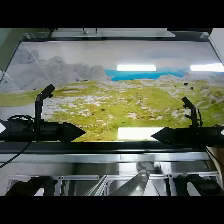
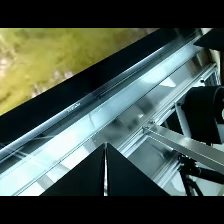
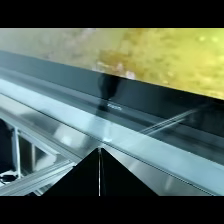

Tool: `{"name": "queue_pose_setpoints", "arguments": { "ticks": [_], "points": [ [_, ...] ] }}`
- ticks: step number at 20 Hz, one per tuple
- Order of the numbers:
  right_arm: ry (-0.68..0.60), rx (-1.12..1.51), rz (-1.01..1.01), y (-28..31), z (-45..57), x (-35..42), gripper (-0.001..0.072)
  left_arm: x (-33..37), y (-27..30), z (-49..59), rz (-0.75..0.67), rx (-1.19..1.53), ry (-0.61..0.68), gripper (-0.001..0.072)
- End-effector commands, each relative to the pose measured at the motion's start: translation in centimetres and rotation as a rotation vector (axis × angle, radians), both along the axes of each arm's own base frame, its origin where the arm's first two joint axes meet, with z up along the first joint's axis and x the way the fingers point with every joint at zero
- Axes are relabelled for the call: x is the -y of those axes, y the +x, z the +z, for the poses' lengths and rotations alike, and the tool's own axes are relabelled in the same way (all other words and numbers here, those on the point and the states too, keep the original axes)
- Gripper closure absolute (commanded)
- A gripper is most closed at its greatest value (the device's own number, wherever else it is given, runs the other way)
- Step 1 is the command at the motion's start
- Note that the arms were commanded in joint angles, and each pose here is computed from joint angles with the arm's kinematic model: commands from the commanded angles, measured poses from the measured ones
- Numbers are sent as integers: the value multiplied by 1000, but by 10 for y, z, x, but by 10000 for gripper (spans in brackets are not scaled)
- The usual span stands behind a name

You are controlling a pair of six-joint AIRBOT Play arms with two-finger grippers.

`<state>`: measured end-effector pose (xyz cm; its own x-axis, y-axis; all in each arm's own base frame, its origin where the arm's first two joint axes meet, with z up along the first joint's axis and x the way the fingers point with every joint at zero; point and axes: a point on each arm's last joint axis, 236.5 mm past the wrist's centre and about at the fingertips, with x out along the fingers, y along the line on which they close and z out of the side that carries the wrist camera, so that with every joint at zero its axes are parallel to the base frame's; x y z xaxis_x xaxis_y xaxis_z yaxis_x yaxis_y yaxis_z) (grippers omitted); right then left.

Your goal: Fold the shirts.

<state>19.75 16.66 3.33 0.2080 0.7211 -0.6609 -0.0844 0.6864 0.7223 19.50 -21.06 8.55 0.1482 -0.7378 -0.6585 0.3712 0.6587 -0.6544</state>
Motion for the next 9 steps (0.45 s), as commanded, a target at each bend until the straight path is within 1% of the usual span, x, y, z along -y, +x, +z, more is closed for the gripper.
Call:
{"name": "queue_pose_setpoints", "arguments": {
  "ticks": [1, 5, 9],
  "points": [
    [76, 1, -8, -4, 8, -14, 695, -11, 4, -1, 67, 8, -8, 689],
    [79, 1, -8, -4, 8, -15, 696, -28, 14, 8, 143, 45, -15, 688],
    [79, 1, -8, -4, 8, -15, 696, -36, 18, 14, 183, 75, -18, 688]
  ]
}}
